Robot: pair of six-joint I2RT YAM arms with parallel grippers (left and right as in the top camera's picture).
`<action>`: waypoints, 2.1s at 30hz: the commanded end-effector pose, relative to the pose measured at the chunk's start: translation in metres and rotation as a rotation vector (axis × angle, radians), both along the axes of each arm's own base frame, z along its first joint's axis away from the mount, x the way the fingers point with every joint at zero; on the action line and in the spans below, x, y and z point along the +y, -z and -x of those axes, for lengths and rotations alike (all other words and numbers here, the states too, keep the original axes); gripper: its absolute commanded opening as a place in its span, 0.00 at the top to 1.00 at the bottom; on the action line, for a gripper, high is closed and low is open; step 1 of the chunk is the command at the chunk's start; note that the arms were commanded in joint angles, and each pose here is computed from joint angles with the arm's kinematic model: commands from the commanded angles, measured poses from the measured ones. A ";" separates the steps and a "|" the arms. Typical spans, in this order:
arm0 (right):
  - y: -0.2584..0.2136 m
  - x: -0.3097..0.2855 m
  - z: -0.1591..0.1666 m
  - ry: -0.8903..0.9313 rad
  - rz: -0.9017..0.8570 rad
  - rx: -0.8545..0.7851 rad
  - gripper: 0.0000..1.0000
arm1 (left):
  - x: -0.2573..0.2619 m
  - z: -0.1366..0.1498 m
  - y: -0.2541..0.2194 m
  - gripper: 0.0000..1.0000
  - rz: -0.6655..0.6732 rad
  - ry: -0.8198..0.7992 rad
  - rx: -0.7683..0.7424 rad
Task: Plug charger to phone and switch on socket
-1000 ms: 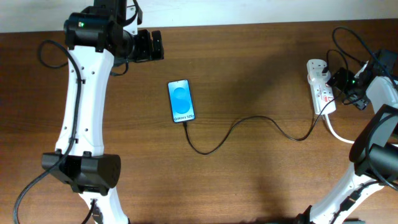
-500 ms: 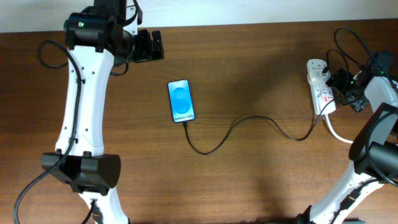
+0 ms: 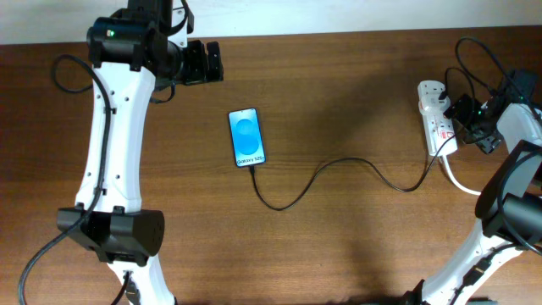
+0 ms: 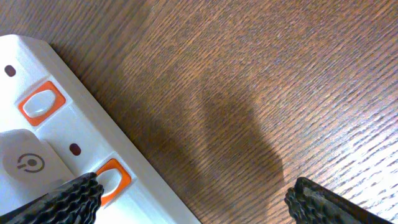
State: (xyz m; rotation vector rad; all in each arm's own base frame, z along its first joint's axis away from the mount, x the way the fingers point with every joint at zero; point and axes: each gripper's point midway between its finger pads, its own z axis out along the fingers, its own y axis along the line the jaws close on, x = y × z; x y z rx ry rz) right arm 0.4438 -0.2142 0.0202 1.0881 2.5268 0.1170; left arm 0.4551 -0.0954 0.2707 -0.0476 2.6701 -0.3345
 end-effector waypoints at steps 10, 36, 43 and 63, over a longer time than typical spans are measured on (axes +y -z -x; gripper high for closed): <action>0.013 0.041 -0.004 -0.083 -0.036 0.050 0.00 | 0.001 0.003 -0.013 0.01 0.007 0.007 -0.032; 0.010 0.030 -0.010 0.001 -0.042 0.014 0.01 | 0.001 0.003 -0.013 0.01 0.007 0.007 -0.032; 0.013 0.045 -0.007 -0.024 -0.059 0.045 0.01 | 0.001 0.003 -0.013 0.01 0.007 0.007 -0.032; 0.015 0.055 -0.001 -0.055 -0.087 0.072 0.01 | 0.001 0.003 -0.013 0.01 0.007 0.007 -0.033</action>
